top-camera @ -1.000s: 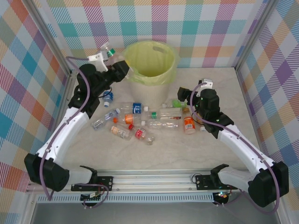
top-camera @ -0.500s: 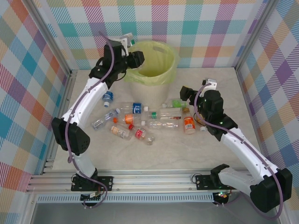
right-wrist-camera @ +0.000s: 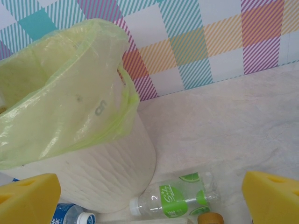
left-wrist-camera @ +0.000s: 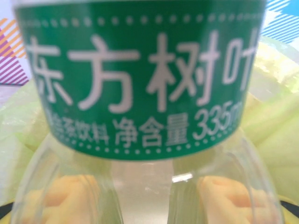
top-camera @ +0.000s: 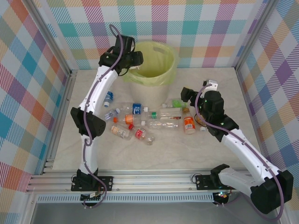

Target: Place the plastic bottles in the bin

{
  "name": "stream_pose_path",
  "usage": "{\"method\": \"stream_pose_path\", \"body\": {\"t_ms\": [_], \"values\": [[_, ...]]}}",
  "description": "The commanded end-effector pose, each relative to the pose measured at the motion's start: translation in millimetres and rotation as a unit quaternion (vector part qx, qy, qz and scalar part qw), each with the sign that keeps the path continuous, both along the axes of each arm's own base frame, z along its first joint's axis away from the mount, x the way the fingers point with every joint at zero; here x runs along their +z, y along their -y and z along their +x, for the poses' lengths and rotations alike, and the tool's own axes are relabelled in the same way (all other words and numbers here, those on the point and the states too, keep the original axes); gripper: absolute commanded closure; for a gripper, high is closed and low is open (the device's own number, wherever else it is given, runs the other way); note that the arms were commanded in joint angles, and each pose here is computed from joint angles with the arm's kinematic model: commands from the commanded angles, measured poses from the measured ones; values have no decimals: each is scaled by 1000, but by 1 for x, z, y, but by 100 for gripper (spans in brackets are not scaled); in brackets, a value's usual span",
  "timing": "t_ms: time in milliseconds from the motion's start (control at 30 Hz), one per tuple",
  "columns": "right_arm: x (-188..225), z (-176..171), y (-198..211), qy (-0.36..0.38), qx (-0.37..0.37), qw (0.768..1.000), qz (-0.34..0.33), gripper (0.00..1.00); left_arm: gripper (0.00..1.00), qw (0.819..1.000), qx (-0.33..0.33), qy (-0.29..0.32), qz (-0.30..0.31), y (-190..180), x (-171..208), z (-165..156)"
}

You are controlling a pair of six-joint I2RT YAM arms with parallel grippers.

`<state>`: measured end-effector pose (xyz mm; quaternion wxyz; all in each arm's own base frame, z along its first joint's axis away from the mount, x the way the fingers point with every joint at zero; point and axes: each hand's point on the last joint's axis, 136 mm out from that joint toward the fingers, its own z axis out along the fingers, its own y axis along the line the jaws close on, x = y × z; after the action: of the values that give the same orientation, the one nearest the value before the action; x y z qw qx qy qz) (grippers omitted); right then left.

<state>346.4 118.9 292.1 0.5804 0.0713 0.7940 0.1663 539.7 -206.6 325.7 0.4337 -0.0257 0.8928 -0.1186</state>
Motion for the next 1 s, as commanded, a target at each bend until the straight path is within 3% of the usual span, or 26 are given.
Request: {"method": "stream_pose_path", "body": {"t_ms": [0, 333, 733, 767, 967], "values": [[2, -4, 6, 1, -11, 1000, -4, 0, 63, 996, 30, -60, 59, -15, -28, -13], [-20, -6, 16, -37, -33, 998, -31, 0, 31, 998, 8, -50, 49, -4, -25, -16], [-59, -6, 26, -85, -59, 993, -53, 0, 8, 997, -79, 4, -12, 20, 35, -39], [-63, -6, 27, -92, -59, 992, -55, 0, 0, 996, -89, 9, -21, 23, 42, -42], [-98, -7, 40, -144, -65, 985, -62, 0, 0, 991, -125, 38, -40, 25, 85, -67]]}}
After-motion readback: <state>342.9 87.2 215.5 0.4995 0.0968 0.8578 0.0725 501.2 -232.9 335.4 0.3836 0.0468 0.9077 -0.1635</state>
